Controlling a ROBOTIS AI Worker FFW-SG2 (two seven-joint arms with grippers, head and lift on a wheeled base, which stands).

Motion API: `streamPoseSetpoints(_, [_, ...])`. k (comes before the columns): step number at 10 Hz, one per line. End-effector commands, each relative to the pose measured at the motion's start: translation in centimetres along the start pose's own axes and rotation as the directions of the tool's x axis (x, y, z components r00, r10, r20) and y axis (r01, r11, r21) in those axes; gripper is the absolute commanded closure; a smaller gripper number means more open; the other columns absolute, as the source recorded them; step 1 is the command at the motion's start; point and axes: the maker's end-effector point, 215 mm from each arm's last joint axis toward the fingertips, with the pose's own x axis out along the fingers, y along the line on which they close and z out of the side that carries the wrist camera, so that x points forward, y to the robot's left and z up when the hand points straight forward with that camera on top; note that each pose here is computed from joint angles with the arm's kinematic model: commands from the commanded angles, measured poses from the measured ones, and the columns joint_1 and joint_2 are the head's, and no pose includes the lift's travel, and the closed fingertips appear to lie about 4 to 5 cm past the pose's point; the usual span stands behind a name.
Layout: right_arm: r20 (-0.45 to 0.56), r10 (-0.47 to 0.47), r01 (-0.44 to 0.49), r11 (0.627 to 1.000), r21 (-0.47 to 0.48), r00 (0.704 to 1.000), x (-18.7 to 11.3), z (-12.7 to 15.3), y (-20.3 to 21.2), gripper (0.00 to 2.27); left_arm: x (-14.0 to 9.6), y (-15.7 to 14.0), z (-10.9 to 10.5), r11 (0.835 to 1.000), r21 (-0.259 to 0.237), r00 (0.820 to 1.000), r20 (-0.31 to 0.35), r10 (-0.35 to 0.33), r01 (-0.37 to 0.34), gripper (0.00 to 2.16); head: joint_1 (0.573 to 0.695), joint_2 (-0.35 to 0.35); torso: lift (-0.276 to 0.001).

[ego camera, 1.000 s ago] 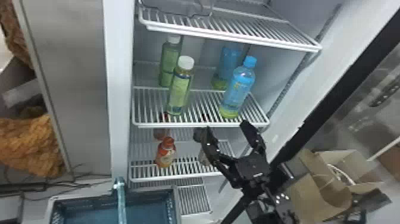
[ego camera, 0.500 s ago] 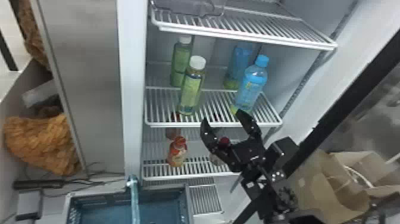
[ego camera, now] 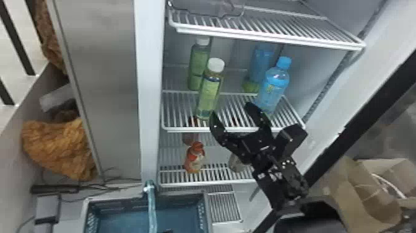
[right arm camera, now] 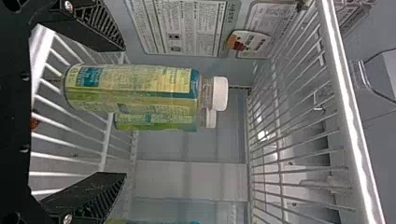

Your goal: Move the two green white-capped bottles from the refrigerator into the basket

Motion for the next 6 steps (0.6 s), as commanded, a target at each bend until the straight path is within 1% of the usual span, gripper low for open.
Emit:
streamPoseSetpoints(1, [0.004,0.014,-0.014,1.000,0.004,1.000,1.0,0.0,0.4,0.08,0.0,0.0,0.1,1.000,0.001,1.000,0.002,0.001,-0.001,1.20,0.695,-0.240,-0.004])
streamPoseSetpoints(6, [0.021,0.052,-0.053,0.998,0.017,0.998,4.4,0.5,1.5,0.08,0.1,-0.1,0.3,1.000,0.008,1.000,0.001,-0.002,0.002,1.20,0.695,-0.199,-0.004])
